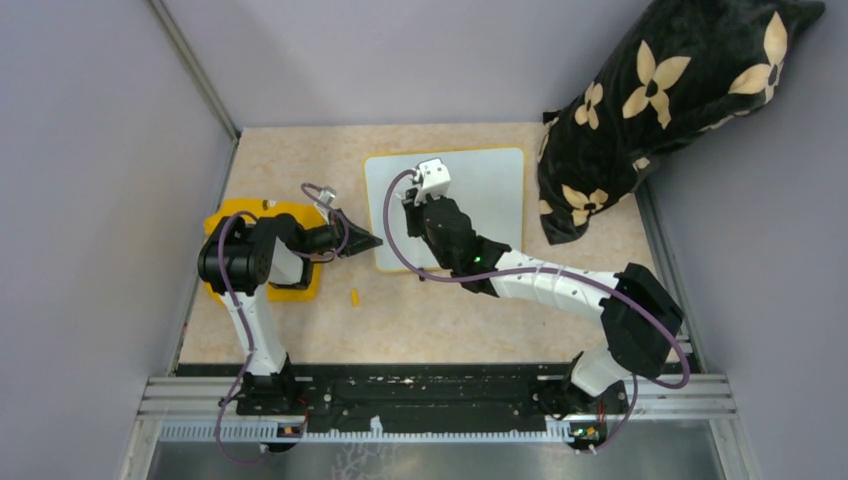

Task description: Write a sentence on the whiteboard

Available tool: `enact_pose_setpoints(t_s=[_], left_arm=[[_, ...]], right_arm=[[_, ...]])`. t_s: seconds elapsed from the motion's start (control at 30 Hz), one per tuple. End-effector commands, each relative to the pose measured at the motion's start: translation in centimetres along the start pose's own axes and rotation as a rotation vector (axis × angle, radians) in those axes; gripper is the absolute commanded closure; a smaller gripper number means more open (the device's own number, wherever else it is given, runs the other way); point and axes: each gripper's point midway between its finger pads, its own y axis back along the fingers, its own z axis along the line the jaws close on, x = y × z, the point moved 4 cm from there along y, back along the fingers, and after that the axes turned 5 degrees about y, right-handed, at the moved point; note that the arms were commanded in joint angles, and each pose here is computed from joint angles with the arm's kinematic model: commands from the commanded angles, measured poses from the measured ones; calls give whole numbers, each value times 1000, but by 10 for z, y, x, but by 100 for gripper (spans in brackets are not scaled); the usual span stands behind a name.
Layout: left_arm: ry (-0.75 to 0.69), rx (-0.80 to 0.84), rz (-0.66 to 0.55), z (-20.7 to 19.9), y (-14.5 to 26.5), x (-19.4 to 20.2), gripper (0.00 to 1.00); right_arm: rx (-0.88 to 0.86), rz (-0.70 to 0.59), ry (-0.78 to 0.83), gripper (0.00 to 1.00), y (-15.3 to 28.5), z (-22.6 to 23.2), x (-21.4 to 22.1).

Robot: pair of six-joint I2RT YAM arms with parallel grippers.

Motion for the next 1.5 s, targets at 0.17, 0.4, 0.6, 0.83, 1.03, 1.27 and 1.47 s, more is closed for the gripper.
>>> enact_pose_setpoints(t_s=[0.17, 0.4, 0.6, 0.83, 1.03, 1.27, 1.47], left_arm=[[-204, 55, -61, -9, -4, -17, 100], [-202, 55, -60, -9, -3, -17, 100], [-203, 54, -62, -9, -4, -17, 100], [-204, 54, -63, -9, -4, -18, 100], [-200, 54, -62, -9, -3, -17, 100], [-201, 53, -63, -9, -4, -18, 100], [-199, 53, -63, -9, -4, -17, 100]], right_arm=[[65, -20, -30, 100, 5, -13, -12], [125, -20, -30, 100, 9, -25, -10], [151, -9, -29, 100, 11, -31, -5], [138, 3, -33, 100, 16, -32, 1], [62, 13, -38, 100, 17, -22, 5], [1, 26, -50, 100, 11, -9, 5], [-23, 24, -58, 100, 6, 2, 3]])
